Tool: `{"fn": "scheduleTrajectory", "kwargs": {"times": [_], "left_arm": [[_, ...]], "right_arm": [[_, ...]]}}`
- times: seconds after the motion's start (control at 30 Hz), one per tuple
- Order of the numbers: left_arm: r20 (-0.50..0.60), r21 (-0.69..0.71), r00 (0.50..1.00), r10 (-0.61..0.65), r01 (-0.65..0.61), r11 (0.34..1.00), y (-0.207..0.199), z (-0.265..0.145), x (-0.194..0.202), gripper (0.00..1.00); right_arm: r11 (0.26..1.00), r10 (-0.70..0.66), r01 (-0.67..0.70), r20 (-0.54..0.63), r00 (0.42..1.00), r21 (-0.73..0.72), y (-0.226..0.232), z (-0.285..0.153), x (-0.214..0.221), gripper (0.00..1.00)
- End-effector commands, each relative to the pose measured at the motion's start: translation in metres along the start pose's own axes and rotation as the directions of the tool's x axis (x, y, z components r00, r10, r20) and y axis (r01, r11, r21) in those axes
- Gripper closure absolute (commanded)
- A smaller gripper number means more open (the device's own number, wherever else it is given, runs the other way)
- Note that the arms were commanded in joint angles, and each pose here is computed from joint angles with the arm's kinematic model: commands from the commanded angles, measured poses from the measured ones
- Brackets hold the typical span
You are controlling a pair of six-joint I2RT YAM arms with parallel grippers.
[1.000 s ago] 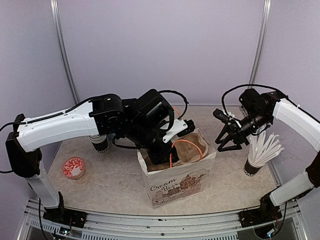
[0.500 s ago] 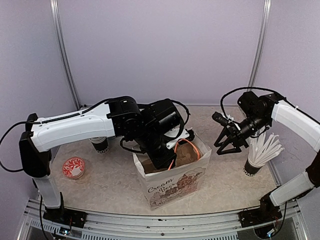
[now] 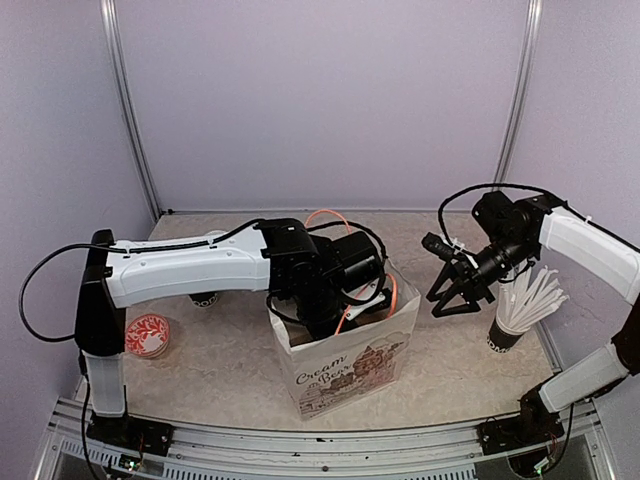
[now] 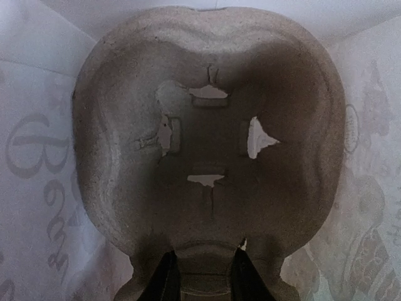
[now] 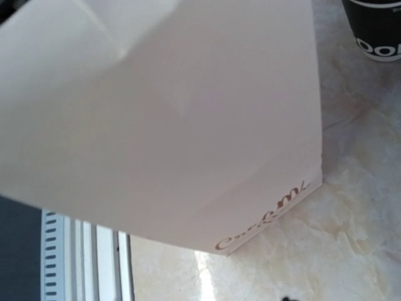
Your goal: Pack the takeout coffee
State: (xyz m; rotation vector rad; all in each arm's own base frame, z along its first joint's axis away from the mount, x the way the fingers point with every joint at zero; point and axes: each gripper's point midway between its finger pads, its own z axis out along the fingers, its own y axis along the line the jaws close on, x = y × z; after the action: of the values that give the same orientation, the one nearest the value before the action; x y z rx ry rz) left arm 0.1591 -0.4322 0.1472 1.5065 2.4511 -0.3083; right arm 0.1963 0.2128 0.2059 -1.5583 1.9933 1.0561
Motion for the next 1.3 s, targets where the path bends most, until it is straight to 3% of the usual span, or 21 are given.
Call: {"fn": "scheduleTrajectory", "kwargs": {"times": [0.0, 0.17, 0.33, 0.53, 0.77, 1.03, 1.27], "left_arm": [[-0.053, 0.005, 0.999, -0.012, 0.012, 1.0, 0.0, 0.02, 0.012, 0.77], [-0.062, 0.01, 0.998, -0.005, 0.006, 1.0, -0.001, 0.029, 0.015, 0.73], [-0.042, -0.016, 0.999, -0.009, 0.008, 1.0, 0.004, 0.023, 0.01, 0.6], [0.107, 0.012, 0.994, 0.018, -0.019, 1.0, -0.002, -0.024, -0.021, 0.52], [0.287, 0.027, 0.954, 0.084, -0.096, 0.995, -0.008, -0.089, -0.05, 0.49], [0.437, -0.042, 0.885, 0.159, -0.157, 0.987, -0.001, -0.146, -0.079, 0.49], [0.624, -0.068, 0.763, 0.166, -0.158, 0.985, -0.003, -0.223, -0.093, 0.49]], "right_arm": [[1.0, -0.014, 0.014, 0.02, 1.0, -0.025, 0.004, 0.004, -0.002, 0.46], [1.0, -0.008, 0.008, 0.017, 1.0, -0.028, 0.001, 0.006, -0.001, 0.46], [0.999, -0.002, 0.003, 0.02, 1.0, -0.032, -0.001, 0.007, -0.004, 0.46], [1.0, -0.012, 0.012, 0.023, 1.0, -0.027, -0.002, 0.002, -0.012, 0.44], [0.999, -0.024, 0.024, 0.018, 1.0, -0.027, -0.007, -0.006, -0.027, 0.41], [0.998, -0.049, 0.05, 0.037, 0.998, -0.043, -0.01, -0.015, -0.05, 0.41], [0.985, -0.173, 0.174, 0.101, 0.98, 0.002, -0.011, -0.035, -0.096, 0.41]]}}
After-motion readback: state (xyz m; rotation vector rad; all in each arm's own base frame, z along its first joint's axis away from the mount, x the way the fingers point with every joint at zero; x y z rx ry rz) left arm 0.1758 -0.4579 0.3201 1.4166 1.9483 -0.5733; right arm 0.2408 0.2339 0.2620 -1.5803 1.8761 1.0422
